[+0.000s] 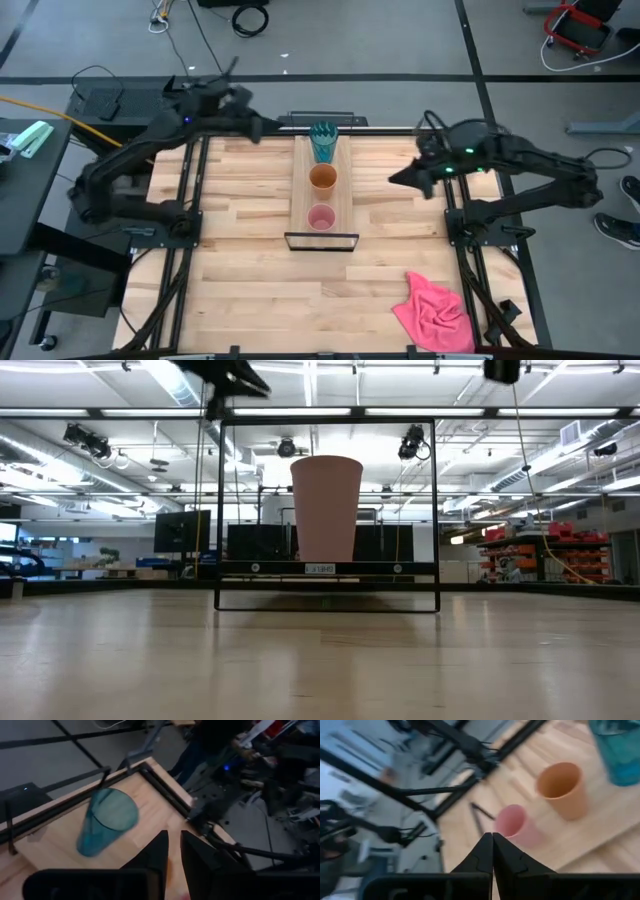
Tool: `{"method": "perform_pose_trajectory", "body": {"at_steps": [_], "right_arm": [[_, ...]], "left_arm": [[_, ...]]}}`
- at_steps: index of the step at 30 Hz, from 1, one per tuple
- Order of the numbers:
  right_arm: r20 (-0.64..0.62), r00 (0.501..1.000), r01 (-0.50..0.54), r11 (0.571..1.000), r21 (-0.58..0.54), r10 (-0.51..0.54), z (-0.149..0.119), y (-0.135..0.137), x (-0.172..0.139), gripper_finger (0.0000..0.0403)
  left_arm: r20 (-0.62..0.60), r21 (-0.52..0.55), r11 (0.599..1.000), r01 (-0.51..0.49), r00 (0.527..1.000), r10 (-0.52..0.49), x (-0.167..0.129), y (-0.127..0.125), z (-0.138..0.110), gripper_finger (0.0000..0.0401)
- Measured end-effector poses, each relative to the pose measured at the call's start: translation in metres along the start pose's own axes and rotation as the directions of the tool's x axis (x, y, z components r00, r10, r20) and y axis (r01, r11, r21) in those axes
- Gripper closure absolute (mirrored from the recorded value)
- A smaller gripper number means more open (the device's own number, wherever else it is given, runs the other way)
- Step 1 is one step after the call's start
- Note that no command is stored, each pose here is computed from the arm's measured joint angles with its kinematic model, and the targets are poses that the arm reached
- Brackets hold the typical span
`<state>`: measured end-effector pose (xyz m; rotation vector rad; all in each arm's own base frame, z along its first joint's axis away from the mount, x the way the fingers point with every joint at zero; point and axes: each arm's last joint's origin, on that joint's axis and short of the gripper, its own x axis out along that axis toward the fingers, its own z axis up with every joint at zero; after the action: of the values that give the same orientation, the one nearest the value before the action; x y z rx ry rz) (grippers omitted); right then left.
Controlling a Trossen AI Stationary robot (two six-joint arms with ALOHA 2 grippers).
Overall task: Stack small to large cups/mugs on shelf
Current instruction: Return to Home Position
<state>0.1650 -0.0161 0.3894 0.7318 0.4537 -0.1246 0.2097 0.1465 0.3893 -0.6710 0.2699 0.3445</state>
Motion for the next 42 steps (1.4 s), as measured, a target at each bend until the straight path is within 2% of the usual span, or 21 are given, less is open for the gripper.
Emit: {"method": "perform_pose_trajectory", "body": {"at_steps": [7, 11, 13, 17, 20, 22, 25, 27, 29, 32, 38, 42], "right_arm": [[0.048, 0.990, -0.134, 0.991, 0.016, 0.133, -0.012, 0.011, -0.040, 0.0393], [0.063, 0.978, -0.204, 0.977, 0.061, 0.200, -0.017, 0.014, -0.057, 0.0393], [0.082, 0.967, -0.246, 0.969, 0.031, 0.242, -0.018, 0.018, -0.062, 0.0393], [0.186, 0.928, -0.317, 0.946, -0.062, 0.323, -0.014, 0.028, -0.071, 0.0393], [0.223, 0.876, -0.397, 0.901, -0.175, 0.429, -0.012, 0.040, -0.075, 0.0393], [0.238, 0.827, -0.458, 0.855, -0.242, 0.510, -0.015, 0.046, -0.072, 0.0393], [0.254, 0.729, -0.552, 0.766, -0.330, 0.635, -0.026, 0.050, -0.062, 0.0393], [0.253, 0.677, -0.599, 0.716, -0.358, 0.692, -0.039, 0.046, -0.055, 0.0393], [0.262, 0.641, -0.622, 0.688, -0.375, 0.722, -0.050, 0.036, -0.052, 0.0393], [0.324, 0.586, -0.645, 0.670, -0.368, 0.743, -0.065, 0.018, -0.050, 0.0393], [0.404, 0.468, -0.690, 0.610, -0.389, 0.786, -0.095, -0.019, -0.050, 0.0393], [0.435, 0.415, -0.706, 0.585, -0.399, 0.799, -0.111, -0.036, -0.042, 0.0393]], "left_arm": [[0.044, 0.056, 0.996, 0.066, 0.997, -0.068, -0.067, -0.033, -0.014, 0.0340], [0.064, -0.001, 0.994, 0.105, 0.992, -0.105, -0.101, -0.044, -0.025, 0.0334], [0.055, -0.021, 0.991, 0.131, 0.990, -0.130, -0.116, -0.049, -0.033, 0.0333], [0.052, 0.036, 0.978, 0.204, 0.977, -0.205, -0.145, -0.060, -0.048, 0.0336], [0.099, 0.077, 0.969, 0.233, 0.966, -0.240, -0.167, -0.066, -0.057, 0.0340], [0.156, 0.121, 0.960, 0.251, 0.951, -0.268, -0.177, -0.066, -0.064, 0.0341], [0.249, 0.185, 0.923, 0.336, 0.893, -0.375, -0.172, -0.060, -0.078, 0.0340], [0.279, 0.227, 0.880, 0.417, 0.838, -0.469, -0.158, -0.054, -0.091, 0.0337], [0.288, 0.261, 0.827, 0.498, 0.777, -0.559, -0.143, -0.049, -0.104, 0.0334], [0.287, 0.247, 0.816, 0.522, 0.765, -0.576, -0.124, -0.039, -0.119, 0.0331], [0.259, 0.247, 0.822, 0.513, 0.783, -0.566, -0.108, -0.028, -0.135, 0.0335], [0.259, 0.286, 0.780, 0.556, 0.739, -0.622, -0.096, -0.020, -0.149, 0.0339]]}}
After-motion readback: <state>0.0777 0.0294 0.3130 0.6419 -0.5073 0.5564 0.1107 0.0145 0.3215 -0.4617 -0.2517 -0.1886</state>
